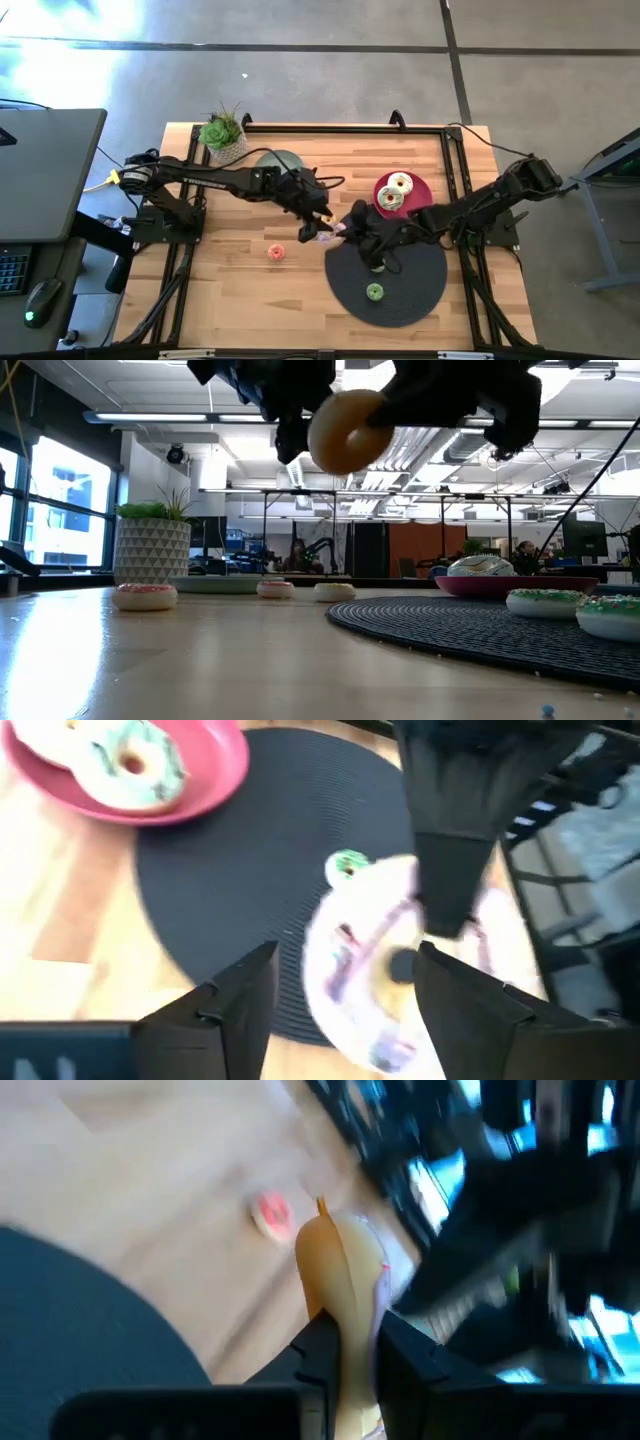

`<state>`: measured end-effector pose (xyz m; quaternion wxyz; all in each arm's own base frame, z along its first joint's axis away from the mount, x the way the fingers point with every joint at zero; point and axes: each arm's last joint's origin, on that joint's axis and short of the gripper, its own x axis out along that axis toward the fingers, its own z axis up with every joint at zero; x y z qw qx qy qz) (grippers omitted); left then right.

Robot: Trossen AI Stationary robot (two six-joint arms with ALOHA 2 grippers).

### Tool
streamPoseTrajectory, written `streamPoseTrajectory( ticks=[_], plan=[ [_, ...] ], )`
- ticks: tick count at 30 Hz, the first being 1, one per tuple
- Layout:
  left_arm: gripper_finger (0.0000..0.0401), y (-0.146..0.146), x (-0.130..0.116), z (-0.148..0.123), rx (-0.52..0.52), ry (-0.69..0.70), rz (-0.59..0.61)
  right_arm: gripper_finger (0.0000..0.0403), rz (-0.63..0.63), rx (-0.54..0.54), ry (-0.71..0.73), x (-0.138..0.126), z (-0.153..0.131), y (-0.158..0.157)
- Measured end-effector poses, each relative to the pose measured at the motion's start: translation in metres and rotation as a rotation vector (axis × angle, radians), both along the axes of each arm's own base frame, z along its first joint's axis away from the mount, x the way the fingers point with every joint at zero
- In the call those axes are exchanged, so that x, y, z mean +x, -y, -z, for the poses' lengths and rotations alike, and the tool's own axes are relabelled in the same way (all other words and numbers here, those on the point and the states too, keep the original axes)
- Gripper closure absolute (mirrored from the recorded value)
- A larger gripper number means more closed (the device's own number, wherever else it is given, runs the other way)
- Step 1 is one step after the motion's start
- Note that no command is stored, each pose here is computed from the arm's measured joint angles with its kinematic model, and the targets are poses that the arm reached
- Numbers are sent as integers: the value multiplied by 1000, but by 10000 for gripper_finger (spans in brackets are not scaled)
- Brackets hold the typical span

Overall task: Pick & Place donuts
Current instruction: Put the big purple donut on the pink plate

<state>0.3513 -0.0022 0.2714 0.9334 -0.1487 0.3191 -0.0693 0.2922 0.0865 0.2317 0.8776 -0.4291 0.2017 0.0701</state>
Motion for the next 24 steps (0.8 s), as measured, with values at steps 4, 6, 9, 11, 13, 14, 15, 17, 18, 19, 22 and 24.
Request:
streamPoseTrajectory(
  ticks=[4,6,9,11,13,14,15,17,18,19,22,24],
  plan=[
    [174,-1,-2,-4,55,20,-15,369,195,-83,-36,-7,6,-1],
    [174,-2,-6,-7,84,14,-20,371,267,-101,-79,-13,10,-2],
    [174,-4,-12,-19,168,58,-34,371,347,-30,-171,-27,16,-2],
    [174,-5,-18,-26,228,79,-51,371,441,72,-209,-38,16,2],
    [174,-6,-25,-34,278,92,-64,372,555,155,-230,-50,14,8],
    [174,-6,-28,-38,297,98,-71,372,607,187,-232,-57,11,11],
    [174,-7,-29,-41,311,112,-80,373,650,219,-237,-64,8,14],
    [174,-7,-33,-46,324,123,-85,374,727,284,-249,-80,0,22],
    [174,-7,-36,-46,327,110,-81,374,754,329,-261,-88,-5,25],
    [174,-7,-36,-46,326,114,-81,374,782,387,-284,-97,-9,30],
    [174,-7,-36,-46,327,108,-80,374,879,580,-382,-123,-18,44],
    [174,-7,-36,-46,328,108,-80,374,958,634,-412,-138,-22,52]
  ],
)
